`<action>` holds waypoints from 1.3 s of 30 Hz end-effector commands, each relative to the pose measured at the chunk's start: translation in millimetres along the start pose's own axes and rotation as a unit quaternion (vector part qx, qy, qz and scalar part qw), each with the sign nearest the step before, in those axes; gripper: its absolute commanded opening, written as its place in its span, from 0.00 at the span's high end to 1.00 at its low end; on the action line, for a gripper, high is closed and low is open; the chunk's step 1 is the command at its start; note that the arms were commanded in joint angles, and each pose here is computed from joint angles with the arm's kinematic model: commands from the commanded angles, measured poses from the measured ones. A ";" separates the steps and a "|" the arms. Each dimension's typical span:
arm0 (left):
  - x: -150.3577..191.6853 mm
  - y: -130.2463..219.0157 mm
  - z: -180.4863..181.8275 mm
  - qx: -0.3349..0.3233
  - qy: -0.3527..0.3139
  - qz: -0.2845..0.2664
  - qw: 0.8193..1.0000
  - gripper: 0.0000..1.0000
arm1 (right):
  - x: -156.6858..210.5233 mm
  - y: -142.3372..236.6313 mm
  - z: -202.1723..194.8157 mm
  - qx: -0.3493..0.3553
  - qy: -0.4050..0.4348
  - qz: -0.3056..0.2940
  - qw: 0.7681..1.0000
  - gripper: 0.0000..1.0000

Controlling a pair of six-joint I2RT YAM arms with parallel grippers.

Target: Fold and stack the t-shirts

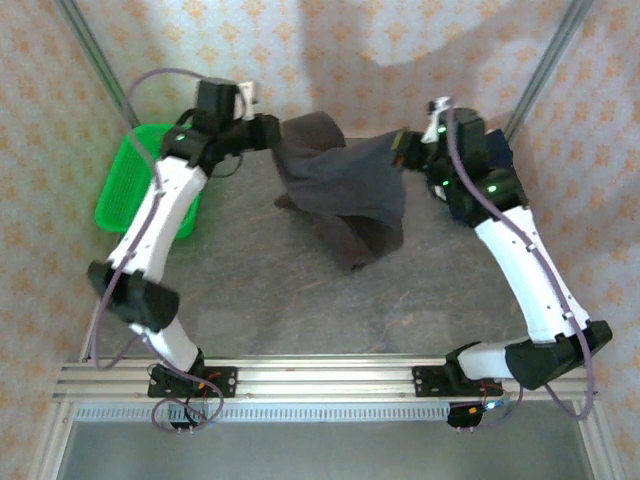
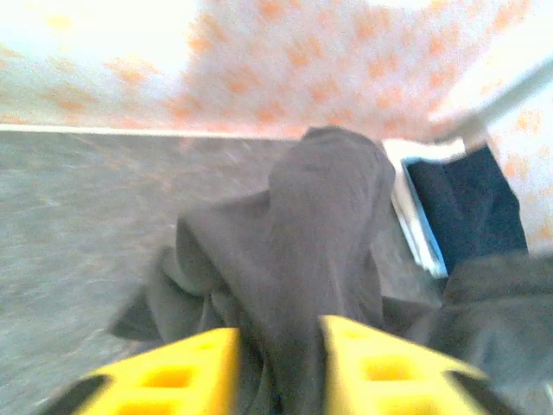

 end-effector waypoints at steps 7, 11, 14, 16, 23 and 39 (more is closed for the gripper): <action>106.0 -1.2 107.0 -0.167 0.079 0.102 0.978 0.16 | 208.4 -95.9 46.0 -0.061 0.084 0.311 0.945 0.74; 133.0 -11.6 92.6 -0.137 0.060 0.136 0.979 0.15 | 205.1 -74.6 26.0 -0.053 0.102 0.298 0.948 0.52; 150.5 -33.5 61.8 -0.115 0.013 0.166 0.979 0.15 | 174.0 -65.8 -10.8 0.003 0.078 0.243 0.967 0.46; 163.8 -53.9 45.0 -0.095 -0.005 0.189 0.977 0.15 | 152.1 -67.6 -46.1 0.067 0.054 0.195 0.977 0.40; 214.0 -115.2 13.5 -0.062 -0.040 0.280 0.957 0.14 | 141.6 -114.4 -142.3 0.240 0.029 0.193 0.951 0.30; 190.8 -79.0 6.2 0.038 0.020 0.236 0.971 1.00 | 163.6 -168.0 -200.7 0.246 -0.084 0.242 0.935 0.87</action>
Point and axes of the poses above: each hand's point on the last joint's axis, 136 mm out from that joint toward the fingers, its own y axis back along the fingers, its own z axis along the line the jaws close on, x = y × z, the point moved 5 cm from there along y, back along the fingers, and after that the axes turned 13 degrees about -y, right-handed, at the moved point
